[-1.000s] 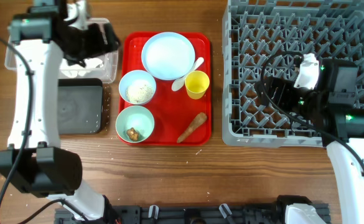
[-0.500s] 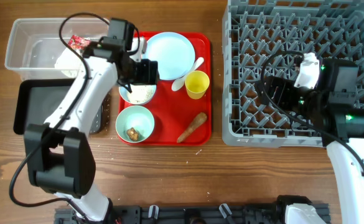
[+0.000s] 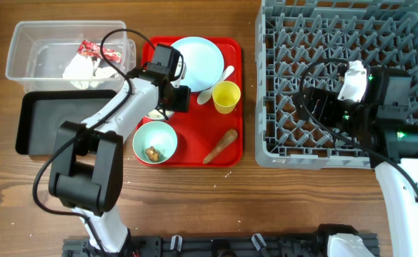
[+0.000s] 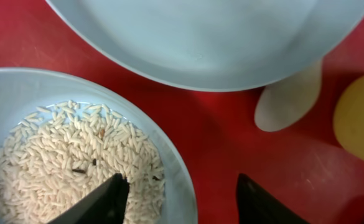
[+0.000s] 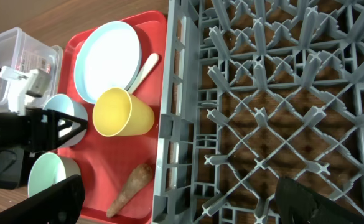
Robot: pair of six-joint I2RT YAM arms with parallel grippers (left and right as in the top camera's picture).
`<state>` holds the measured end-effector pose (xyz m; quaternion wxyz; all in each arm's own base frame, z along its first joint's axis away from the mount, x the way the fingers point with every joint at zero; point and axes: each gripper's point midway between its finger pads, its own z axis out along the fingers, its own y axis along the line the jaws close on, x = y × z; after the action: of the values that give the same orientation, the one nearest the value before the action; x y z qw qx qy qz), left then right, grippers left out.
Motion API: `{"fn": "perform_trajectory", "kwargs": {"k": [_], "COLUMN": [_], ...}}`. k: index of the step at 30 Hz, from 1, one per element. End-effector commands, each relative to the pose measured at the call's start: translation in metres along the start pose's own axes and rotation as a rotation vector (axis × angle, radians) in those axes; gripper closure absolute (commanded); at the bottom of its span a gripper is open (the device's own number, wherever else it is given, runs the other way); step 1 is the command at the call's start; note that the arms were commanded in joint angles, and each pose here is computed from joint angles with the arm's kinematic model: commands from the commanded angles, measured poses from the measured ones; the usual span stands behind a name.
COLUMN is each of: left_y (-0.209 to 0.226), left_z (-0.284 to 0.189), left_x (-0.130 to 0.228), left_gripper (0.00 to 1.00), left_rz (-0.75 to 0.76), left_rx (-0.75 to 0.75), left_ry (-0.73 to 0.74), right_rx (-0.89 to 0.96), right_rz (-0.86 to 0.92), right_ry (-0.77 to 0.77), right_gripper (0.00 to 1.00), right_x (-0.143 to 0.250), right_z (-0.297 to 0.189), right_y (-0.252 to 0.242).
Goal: Sort waste into correct bins and load items into the dishwasher rack
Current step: 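Grasp the white bowl of rice with the left gripper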
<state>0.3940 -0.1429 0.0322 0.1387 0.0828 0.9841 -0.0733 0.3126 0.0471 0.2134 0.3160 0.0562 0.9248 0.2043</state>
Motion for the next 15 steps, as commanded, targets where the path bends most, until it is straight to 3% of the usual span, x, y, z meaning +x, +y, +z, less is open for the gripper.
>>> {"fn": "perform_trajectory", "kwargs": {"k": [1, 3, 9, 15], "left_y": [0.006, 0.007, 0.006, 0.002], "left_z": [0.019, 0.021, 0.019, 0.005], "left_x": [0.013, 0.014, 0.010, -0.004], "left_gripper": [0.52, 0.59, 0.65, 0.94], "left_rz": [-0.008, -0.008, -0.031, -0.058], "left_rx": [-0.029, -0.030, -0.028, -0.023], "left_ry": [0.052, 0.058, 0.045, 0.019], "right_rx": [-0.016, -0.016, -0.016, -0.017], "right_rz": [0.004, 0.005, 0.004, 0.003], "right_ry": [-0.014, -0.014, -0.014, -0.017], "right_gripper": [0.00, 0.00, 0.00, 0.00], "right_x": [-0.007, -0.007, -0.007, -0.008], "right_z": [-0.004, -0.004, -0.004, -0.004], "right_y": [0.004, 0.004, 0.004, 0.004]}}
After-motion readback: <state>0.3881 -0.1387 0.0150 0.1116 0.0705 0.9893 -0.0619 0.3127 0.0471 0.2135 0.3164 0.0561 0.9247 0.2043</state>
